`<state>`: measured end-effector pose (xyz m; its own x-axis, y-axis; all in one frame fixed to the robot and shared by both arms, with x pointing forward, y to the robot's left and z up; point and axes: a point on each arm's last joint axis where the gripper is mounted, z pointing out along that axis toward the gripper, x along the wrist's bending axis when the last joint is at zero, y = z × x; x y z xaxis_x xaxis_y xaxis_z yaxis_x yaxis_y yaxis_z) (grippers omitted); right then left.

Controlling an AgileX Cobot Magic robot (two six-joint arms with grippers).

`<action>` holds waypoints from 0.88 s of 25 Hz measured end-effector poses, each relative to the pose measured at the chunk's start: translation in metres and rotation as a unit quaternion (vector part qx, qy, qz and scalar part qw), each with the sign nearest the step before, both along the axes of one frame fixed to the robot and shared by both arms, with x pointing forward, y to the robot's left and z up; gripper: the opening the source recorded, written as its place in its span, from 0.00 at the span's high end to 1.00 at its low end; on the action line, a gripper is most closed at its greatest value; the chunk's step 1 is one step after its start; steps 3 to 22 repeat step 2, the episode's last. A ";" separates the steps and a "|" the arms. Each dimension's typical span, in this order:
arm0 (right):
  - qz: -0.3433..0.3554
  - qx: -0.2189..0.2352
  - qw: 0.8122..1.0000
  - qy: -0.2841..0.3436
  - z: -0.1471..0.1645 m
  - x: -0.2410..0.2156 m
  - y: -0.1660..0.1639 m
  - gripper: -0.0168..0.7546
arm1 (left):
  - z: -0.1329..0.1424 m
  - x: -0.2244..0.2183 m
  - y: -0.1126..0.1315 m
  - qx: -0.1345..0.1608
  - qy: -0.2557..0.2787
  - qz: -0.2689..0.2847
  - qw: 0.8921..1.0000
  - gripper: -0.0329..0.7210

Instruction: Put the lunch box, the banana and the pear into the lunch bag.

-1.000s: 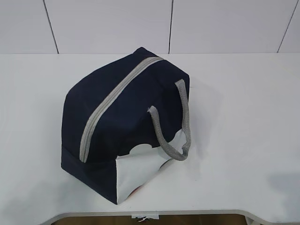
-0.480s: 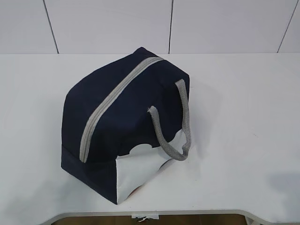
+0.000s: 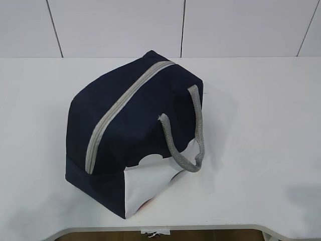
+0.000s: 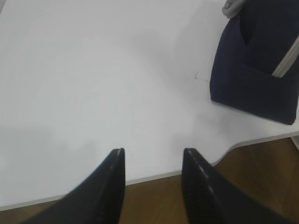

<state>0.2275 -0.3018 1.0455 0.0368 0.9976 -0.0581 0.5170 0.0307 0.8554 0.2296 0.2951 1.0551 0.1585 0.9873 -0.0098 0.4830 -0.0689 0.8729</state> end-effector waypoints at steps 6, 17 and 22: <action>0.000 0.000 1.000 0.000 0.000 0.000 0.000 0.39 | 0.000 0.000 0.000 0.000 0.000 0.000 1.000 0.55; 0.000 0.000 1.000 0.000 0.000 0.000 0.000 0.39 | 0.000 0.000 0.000 0.000 0.000 0.000 1.000 0.55; 0.000 0.000 1.000 0.000 0.000 0.000 0.000 0.39 | 0.000 0.000 0.000 0.000 0.000 0.000 1.000 0.55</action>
